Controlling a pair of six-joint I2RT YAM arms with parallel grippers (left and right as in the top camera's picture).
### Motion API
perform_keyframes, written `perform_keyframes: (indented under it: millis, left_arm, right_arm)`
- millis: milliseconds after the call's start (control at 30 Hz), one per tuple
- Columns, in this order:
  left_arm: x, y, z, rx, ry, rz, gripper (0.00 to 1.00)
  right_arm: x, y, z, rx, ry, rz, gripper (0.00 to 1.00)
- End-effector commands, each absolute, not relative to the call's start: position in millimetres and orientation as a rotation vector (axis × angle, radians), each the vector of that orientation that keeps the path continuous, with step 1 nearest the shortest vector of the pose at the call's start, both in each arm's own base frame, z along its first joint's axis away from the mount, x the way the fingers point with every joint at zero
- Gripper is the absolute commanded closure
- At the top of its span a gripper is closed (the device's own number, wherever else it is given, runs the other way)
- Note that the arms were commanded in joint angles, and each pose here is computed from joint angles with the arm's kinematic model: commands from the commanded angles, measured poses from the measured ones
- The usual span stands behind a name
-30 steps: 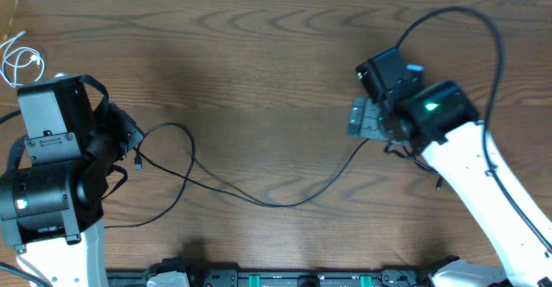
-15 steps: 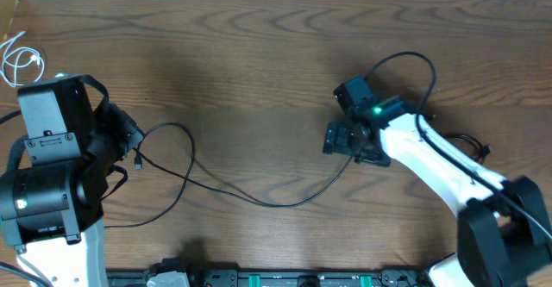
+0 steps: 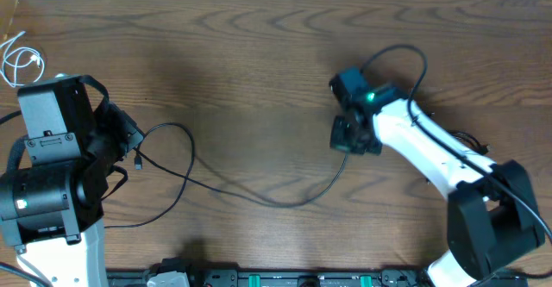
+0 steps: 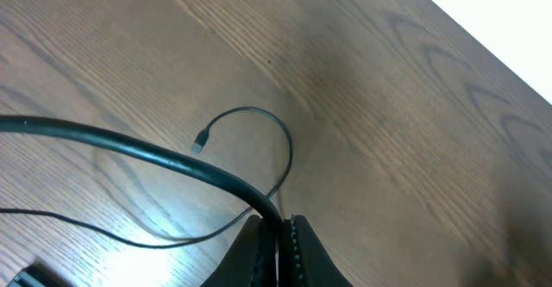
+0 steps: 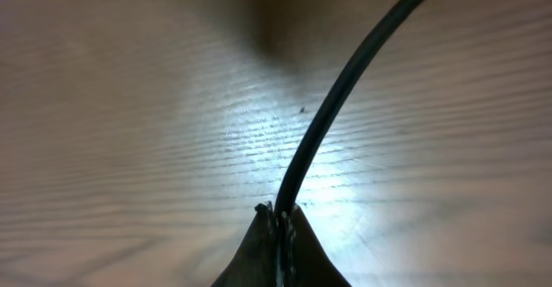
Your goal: Untangle cables
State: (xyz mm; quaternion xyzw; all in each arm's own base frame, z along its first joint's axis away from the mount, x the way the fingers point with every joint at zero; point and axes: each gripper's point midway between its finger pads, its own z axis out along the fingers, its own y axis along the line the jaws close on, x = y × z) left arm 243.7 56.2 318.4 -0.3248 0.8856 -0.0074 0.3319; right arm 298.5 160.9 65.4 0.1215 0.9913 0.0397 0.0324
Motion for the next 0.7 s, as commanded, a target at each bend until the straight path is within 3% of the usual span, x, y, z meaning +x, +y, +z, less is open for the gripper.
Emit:
perform_keyframes:
  millis: [0, 233, 667]
  left_arm:
    - [242.8, 57.8, 318.9, -0.844, 2.315, -0.009, 0.92]
    - [242.9, 57.9, 318.9, -0.844, 2.315, -0.010, 0.92]
    - [242.5, 57.8, 318.6, -0.844, 2.317, -0.009, 0.92]
  right_arm:
    - [339.6, 136.7, 161.2, 0.361, 2.776, 0.050, 0.99]
    - [343.3, 69.2, 310.3, 0.479, 2.334, -0.166, 0.99]
    - [295.9, 2.2, 437.0, 0.670, 1.820, -0.147, 0.99]
